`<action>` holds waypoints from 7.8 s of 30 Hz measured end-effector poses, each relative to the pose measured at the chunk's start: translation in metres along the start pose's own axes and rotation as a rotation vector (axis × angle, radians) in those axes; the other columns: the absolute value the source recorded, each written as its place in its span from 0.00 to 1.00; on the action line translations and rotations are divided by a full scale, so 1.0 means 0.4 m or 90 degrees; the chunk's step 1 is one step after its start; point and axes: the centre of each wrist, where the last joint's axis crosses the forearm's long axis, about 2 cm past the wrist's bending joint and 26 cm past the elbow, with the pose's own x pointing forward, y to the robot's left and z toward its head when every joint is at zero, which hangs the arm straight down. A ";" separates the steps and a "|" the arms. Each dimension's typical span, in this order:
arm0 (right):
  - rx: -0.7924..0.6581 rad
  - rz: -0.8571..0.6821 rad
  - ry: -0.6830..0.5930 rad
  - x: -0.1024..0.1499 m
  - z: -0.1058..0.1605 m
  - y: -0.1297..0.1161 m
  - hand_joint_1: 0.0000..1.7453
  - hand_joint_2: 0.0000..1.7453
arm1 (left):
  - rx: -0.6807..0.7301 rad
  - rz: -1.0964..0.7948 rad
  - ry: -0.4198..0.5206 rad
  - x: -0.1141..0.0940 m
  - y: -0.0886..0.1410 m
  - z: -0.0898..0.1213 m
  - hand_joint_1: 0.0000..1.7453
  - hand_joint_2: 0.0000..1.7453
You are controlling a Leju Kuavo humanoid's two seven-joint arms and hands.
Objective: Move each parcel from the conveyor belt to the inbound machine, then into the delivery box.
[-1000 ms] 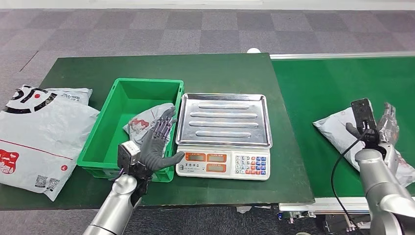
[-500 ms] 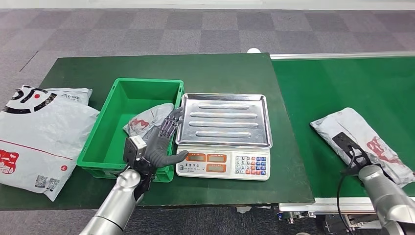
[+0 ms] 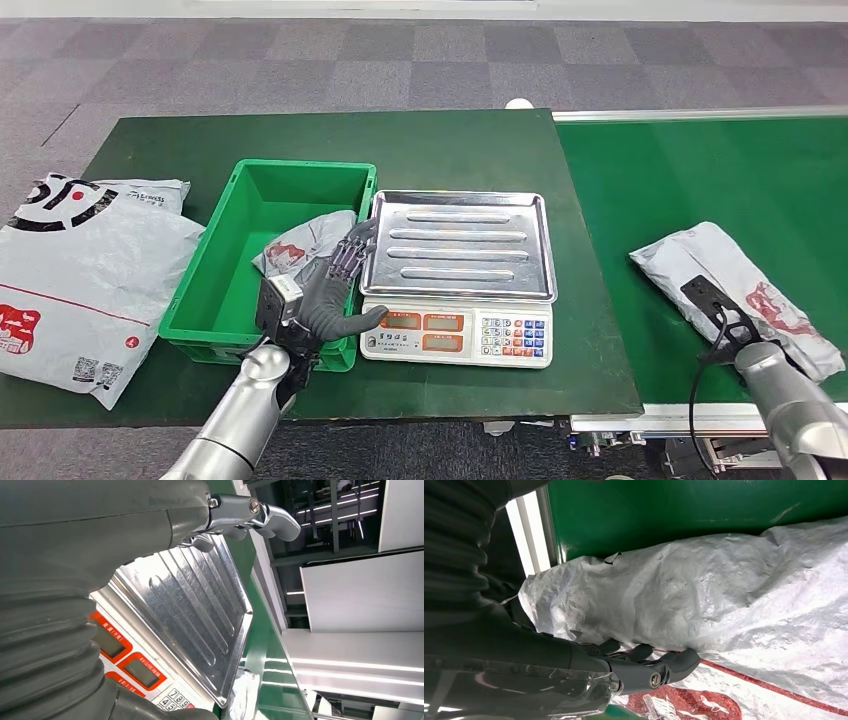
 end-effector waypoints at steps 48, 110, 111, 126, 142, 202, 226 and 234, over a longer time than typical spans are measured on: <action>-0.004 0.111 -0.006 0.050 0.010 0.004 0.00 1.00 | 0.008 -0.008 0.008 -0.003 0.005 -0.010 0.00 1.00; -0.491 -0.294 -0.739 0.290 0.141 -0.057 1.00 1.00 | 0.013 -0.011 0.004 -0.005 -0.005 0.015 0.00 1.00; -0.493 -0.295 -0.742 0.290 0.142 -0.057 1.00 1.00 | 0.013 -0.011 0.004 -0.005 -0.005 0.015 0.00 1.00; -0.512 0.124 -1.015 0.469 0.340 0.066 1.00 1.00 | -0.011 0.016 0.003 -0.010 -0.032 0.003 0.00 1.00; -0.111 0.506 -1.029 0.588 0.363 0.306 0.75 1.00 | -0.047 0.048 0.006 -0.021 -0.086 -0.020 0.00 1.00; -0.477 -0.513 -0.824 0.380 0.341 0.224 0.00 1.00 | 0.003 -0.067 -0.008 0.000 -0.068 -0.045 0.00 1.00; -0.439 -0.432 -0.818 0.393 0.329 0.286 0.00 1.00 | -0.229 -0.536 0.359 -0.029 -0.238 -0.213 0.00 1.00; -0.438 -0.421 -0.816 0.389 0.325 0.291 0.00 1.00 | -0.247 -0.513 0.420 -0.032 -0.242 -0.215 0.00 1.00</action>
